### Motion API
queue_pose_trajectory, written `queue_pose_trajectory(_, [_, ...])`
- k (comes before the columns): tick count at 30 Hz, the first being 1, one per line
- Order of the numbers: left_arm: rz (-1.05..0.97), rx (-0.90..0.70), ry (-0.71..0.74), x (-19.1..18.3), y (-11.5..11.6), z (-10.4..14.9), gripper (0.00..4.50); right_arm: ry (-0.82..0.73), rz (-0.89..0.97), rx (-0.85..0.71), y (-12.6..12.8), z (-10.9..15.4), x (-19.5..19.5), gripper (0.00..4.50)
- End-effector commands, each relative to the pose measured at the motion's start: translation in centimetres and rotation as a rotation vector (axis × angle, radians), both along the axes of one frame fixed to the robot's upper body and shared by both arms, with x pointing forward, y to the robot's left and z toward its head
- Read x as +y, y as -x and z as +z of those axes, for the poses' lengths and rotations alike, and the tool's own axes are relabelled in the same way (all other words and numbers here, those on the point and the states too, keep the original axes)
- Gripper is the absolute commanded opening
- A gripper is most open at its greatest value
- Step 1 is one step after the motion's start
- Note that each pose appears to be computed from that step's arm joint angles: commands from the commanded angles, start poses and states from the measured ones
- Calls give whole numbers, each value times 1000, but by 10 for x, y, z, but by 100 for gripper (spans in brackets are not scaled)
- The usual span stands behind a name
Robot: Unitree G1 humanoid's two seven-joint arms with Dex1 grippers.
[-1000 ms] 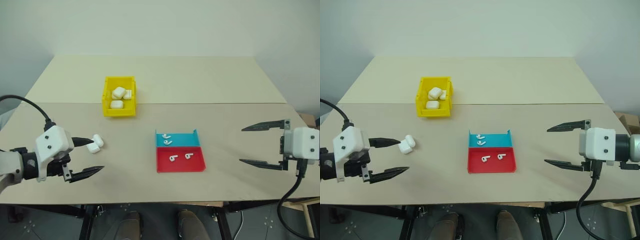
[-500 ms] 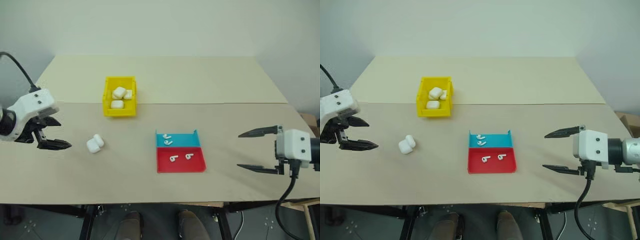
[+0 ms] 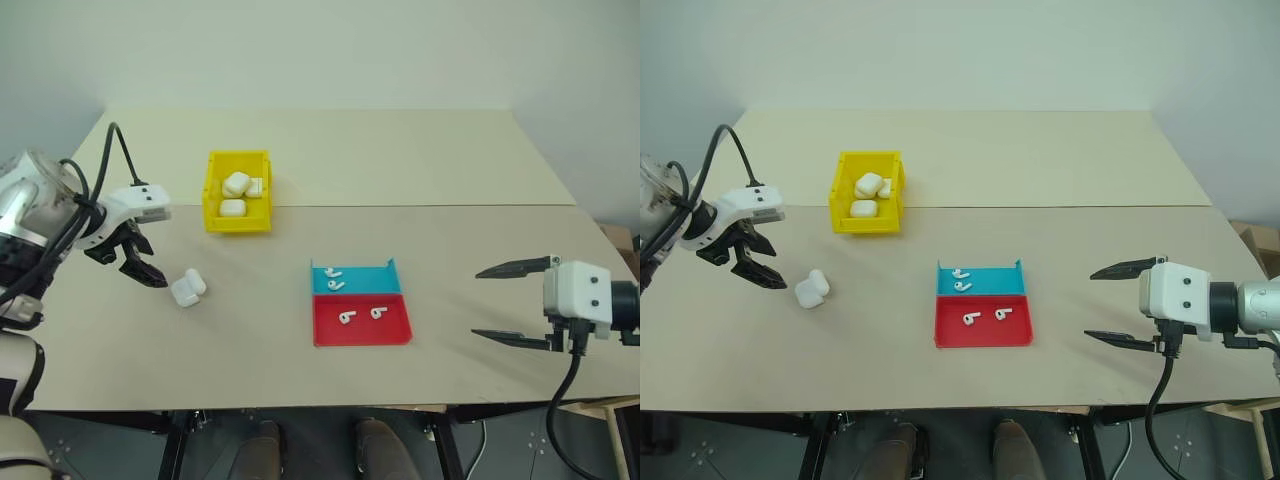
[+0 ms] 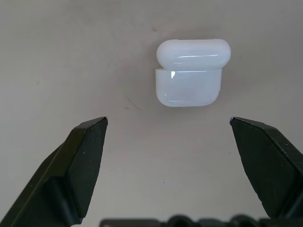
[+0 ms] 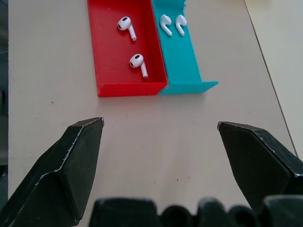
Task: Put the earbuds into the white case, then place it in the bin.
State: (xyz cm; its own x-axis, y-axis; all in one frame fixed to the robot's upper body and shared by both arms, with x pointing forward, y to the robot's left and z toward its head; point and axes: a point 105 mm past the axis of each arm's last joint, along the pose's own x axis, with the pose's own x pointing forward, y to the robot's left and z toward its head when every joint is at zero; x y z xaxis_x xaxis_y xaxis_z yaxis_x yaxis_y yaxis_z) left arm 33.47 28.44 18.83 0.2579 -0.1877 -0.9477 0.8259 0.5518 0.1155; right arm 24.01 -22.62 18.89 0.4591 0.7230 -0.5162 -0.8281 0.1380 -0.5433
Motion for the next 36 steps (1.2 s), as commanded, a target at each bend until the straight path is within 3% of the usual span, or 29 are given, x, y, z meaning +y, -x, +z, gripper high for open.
queue_pose_trajectory(1, [-24, 4, -13, -3, 3, 2, 450, -10, -9, -55, 1, 13, 1, 448])
queue_pose_trajectory(10, [-41, 27, -79, -12, 10, -14, 450, -6, -23, -72, -2, 7, 1, 448])
queue_pose_trajectory(36, [-49, -3, -132, -24, -7, -42, 450, 12, -47, -90, -4, 3, 1, 448])
